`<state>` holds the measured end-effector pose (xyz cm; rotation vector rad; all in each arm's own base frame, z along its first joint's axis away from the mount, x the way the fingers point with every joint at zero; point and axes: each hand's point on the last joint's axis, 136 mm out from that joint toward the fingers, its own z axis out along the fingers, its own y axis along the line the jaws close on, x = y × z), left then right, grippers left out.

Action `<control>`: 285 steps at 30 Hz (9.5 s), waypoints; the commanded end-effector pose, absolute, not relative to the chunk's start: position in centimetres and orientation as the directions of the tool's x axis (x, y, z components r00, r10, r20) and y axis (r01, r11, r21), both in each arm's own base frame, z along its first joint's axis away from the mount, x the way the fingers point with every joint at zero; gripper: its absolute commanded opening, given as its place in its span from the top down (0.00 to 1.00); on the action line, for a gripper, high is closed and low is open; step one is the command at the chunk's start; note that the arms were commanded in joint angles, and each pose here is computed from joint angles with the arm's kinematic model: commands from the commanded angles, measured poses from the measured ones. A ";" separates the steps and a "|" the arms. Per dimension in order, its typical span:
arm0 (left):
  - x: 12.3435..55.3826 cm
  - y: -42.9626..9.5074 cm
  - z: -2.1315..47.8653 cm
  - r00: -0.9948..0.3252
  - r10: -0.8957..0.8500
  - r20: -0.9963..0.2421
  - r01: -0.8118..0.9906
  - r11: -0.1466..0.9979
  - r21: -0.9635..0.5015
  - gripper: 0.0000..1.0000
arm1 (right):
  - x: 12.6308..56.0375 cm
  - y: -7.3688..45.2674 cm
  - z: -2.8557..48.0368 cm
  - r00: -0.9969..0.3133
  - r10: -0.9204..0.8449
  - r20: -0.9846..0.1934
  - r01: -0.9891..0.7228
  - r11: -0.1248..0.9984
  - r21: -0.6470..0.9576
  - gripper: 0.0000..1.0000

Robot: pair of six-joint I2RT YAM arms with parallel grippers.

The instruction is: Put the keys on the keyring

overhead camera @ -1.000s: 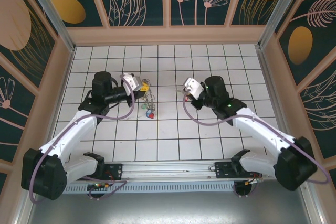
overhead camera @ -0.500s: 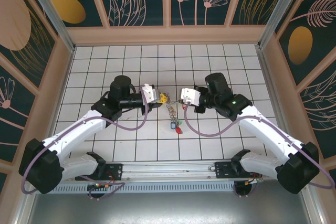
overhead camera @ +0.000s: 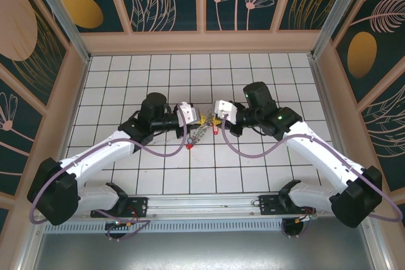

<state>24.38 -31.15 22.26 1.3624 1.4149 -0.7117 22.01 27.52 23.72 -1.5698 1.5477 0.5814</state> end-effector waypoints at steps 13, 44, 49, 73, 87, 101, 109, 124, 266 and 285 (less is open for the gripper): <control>26.5 -29.3 23.3 0.146 0.373 -0.916 0.886 0.362 0.289 1.00 | 21.0 23.8 21.7 -0.040 -0.642 -0.765 -0.981 0.171 -0.092 1.00; 26.6 -30.2 24.9 0.100 0.261 -0.960 0.911 0.365 0.194 1.00 | 23.9 31.2 26.5 -0.156 -0.306 -0.939 -0.965 0.252 0.079 1.00; 26.8 -30.3 25.2 0.089 0.247 -0.965 0.911 0.371 0.179 1.00 | 24.2 31.7 25.7 -0.175 -0.327 -0.928 -0.959 0.269 0.086 1.00; 27.0 -31.0 25.3 0.062 0.235 -0.970 0.918 0.367 0.148 1.00 | 26.3 31.9 26.9 -0.240 -0.250 -0.938 -0.915 0.380 0.133 1.00; 27.0 -31.2 24.3 0.056 0.286 -0.957 0.923 0.351 0.159 1.00 | 27.4 31.5 27.2 -0.266 -0.229 -0.936 -0.889 0.435 0.146 1.00; 26.2 -31.5 23.7 0.105 0.331 -0.938 0.926 0.311 0.213 1.00 | 29.0 30.0 26.1 -0.389 -0.176 -0.904 -0.828 0.497 0.260 1.00; 26.0 -31.4 24.4 0.131 0.310 -0.942 0.918 0.322 0.234 1.00 | 28.9 29.5 26.0 -0.411 -0.150 -0.899 -0.825 0.481 0.297 1.00; 26.3 -30.7 28.0 0.234 0.174 -0.957 0.867 0.408 0.286 1.00 | 26.7 29.6 24.2 -0.523 -0.175 -0.834 -0.818 0.377 0.434 1.00; 22.5 -34.0 25.8 0.194 0.280 -0.940 0.974 0.056 0.218 0.70 | 20.9 26.3 29.0 0.168 -0.611 -0.773 -0.968 0.047 -0.247 1.00; 21.5 -34.6 27.3 0.214 0.178 -0.961 0.976 0.005 0.218 0.89 | 20.9 27.0 28.7 0.159 -0.600 -0.784 -0.971 0.048 -0.233 1.00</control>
